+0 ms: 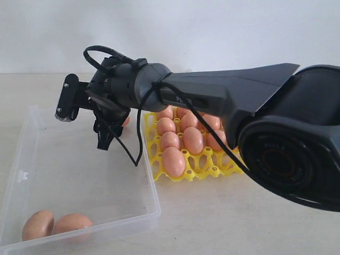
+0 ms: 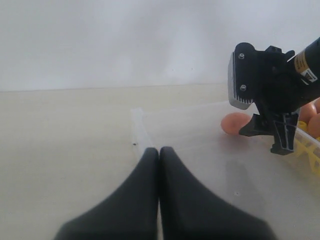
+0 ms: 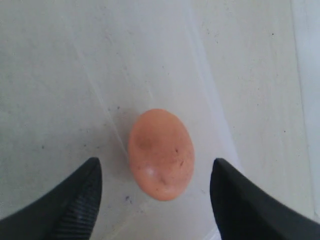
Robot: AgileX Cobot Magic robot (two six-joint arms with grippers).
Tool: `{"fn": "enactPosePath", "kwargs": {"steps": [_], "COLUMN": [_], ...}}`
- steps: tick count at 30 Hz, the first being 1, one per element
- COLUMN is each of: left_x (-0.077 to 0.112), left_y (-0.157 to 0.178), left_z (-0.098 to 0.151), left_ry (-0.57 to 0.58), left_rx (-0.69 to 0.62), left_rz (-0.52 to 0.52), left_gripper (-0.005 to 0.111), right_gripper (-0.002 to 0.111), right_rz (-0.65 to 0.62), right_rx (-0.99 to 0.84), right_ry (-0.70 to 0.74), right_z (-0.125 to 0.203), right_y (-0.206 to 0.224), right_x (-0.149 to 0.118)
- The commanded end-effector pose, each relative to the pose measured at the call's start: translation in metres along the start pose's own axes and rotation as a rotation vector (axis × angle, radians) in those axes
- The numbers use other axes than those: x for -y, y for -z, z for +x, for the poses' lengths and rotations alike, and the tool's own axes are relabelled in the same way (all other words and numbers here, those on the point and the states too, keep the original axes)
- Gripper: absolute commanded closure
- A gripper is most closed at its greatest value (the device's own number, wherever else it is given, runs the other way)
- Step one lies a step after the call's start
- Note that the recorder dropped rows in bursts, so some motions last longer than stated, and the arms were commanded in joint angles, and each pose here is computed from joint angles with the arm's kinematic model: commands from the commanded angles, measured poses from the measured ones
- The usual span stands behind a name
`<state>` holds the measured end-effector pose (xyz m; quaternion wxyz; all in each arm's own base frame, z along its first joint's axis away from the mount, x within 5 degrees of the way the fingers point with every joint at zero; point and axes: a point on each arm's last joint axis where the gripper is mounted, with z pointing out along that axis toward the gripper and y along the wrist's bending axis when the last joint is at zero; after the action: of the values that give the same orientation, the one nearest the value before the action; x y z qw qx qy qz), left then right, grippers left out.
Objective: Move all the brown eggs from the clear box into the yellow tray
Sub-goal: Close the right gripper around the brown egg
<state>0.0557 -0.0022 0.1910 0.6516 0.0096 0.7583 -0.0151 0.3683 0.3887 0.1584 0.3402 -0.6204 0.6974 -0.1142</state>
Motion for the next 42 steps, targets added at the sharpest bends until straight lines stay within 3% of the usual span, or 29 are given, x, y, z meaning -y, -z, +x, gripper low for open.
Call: {"fn": "enactPosePath", "kwargs": {"steps": [1, 10, 25, 33, 35, 39, 42], "left_x": [0.000, 0.000, 0.000, 0.000, 0.000, 0.000, 0.000], "left_y": [0.000, 0.000, 0.000, 0.000, 0.000, 0.000, 0.000], "left_z": [-0.001, -0.001, -0.001, -0.001, -0.001, -0.001, -0.001], "left_ry": [0.004, 0.004, 0.004, 0.004, 0.004, 0.004, 0.004], "left_rx": [0.007, 0.007, 0.007, 0.007, 0.007, 0.007, 0.007], "left_rz": [0.005, 0.005, 0.005, 0.005, 0.005, 0.005, 0.005], "left_gripper": [0.111, 0.111, 0.111, 0.111, 0.111, 0.111, 0.111], "right_gripper": [0.048, 0.048, 0.048, 0.072, 0.068, 0.050, 0.049], "right_rz": [-0.001, -0.016, -0.009, -0.004, -0.003, -0.004, -0.002], "right_rx": [0.032, 0.044, 0.044, 0.067, 0.074, 0.077, 0.082], "right_ry": [-0.020, -0.012, -0.042, -0.060, -0.062, -0.061, -0.061], "right_z": [0.003, 0.007, 0.022, 0.023, 0.022, 0.021, 0.021], "right_y": [-0.006, -0.026, -0.041, -0.042, -0.042, -0.042, -0.042], "right_x": [0.002, -0.009, -0.001, 0.002, 0.002, 0.001, 0.002]}}
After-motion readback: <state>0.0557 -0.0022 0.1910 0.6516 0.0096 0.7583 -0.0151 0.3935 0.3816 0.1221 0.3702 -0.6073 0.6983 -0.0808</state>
